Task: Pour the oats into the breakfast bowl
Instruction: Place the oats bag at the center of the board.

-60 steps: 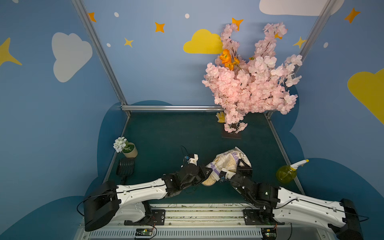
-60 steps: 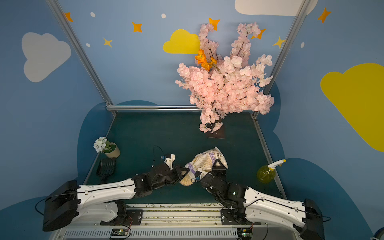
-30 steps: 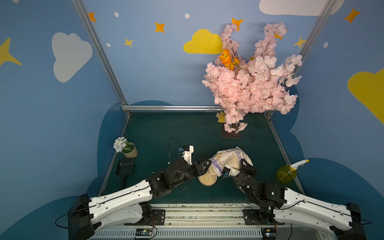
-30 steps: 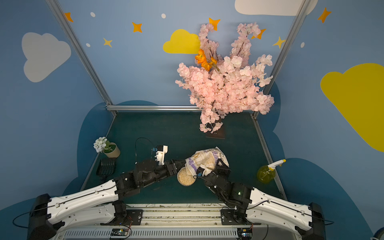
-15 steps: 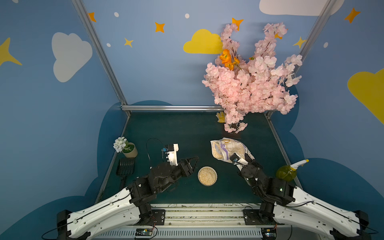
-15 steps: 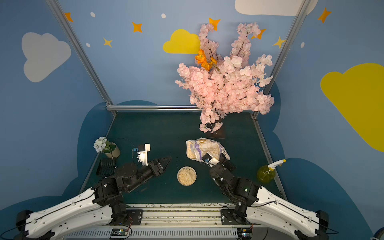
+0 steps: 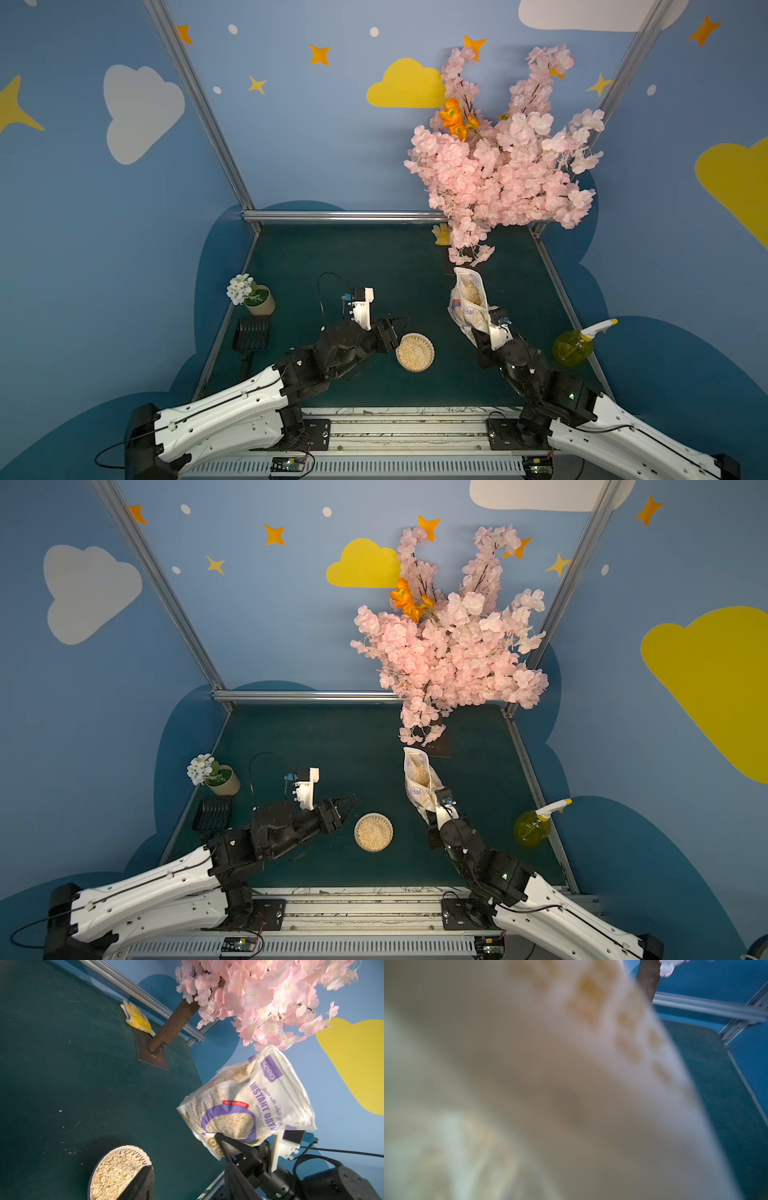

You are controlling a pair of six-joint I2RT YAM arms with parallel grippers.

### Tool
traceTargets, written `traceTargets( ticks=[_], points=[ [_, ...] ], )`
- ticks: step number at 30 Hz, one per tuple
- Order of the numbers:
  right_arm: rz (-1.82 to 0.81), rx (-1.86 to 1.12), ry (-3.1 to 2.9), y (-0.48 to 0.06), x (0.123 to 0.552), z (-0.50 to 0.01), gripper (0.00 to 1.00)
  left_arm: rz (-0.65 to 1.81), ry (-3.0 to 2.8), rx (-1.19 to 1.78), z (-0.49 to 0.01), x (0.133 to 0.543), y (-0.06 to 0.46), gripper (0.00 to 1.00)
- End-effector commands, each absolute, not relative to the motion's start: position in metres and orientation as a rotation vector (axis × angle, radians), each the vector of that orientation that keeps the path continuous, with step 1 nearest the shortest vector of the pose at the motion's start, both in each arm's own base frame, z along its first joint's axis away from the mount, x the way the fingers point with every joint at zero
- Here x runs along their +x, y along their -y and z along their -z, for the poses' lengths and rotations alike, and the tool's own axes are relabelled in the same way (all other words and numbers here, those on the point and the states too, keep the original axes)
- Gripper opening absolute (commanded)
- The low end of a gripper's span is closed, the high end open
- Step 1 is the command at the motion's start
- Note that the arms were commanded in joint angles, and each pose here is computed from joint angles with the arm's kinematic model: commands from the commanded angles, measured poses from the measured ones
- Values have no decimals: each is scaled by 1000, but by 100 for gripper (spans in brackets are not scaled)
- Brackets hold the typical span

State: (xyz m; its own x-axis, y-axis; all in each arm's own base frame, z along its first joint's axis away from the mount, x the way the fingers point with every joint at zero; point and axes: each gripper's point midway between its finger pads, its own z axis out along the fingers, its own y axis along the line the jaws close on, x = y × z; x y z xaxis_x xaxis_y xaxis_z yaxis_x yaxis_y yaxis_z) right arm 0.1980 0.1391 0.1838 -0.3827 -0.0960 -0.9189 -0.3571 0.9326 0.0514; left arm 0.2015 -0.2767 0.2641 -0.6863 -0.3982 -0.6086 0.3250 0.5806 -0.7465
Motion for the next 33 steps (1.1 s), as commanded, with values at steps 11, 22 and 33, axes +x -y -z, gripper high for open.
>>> traceTargets(
  ticks=[11,22,33],
  points=[
    [-498,65,-1883,-136,212,-177,0,1232,-2064,-55,-255,200,302,59],
    [-485,66,-1940,-150,225,-137,12,1210,-2135,-75,-226,200,310,57],
    [-507,-17,-2018,-174,233,-111,47,1221,-2170,-90,-211,198,316,56]
  ],
)
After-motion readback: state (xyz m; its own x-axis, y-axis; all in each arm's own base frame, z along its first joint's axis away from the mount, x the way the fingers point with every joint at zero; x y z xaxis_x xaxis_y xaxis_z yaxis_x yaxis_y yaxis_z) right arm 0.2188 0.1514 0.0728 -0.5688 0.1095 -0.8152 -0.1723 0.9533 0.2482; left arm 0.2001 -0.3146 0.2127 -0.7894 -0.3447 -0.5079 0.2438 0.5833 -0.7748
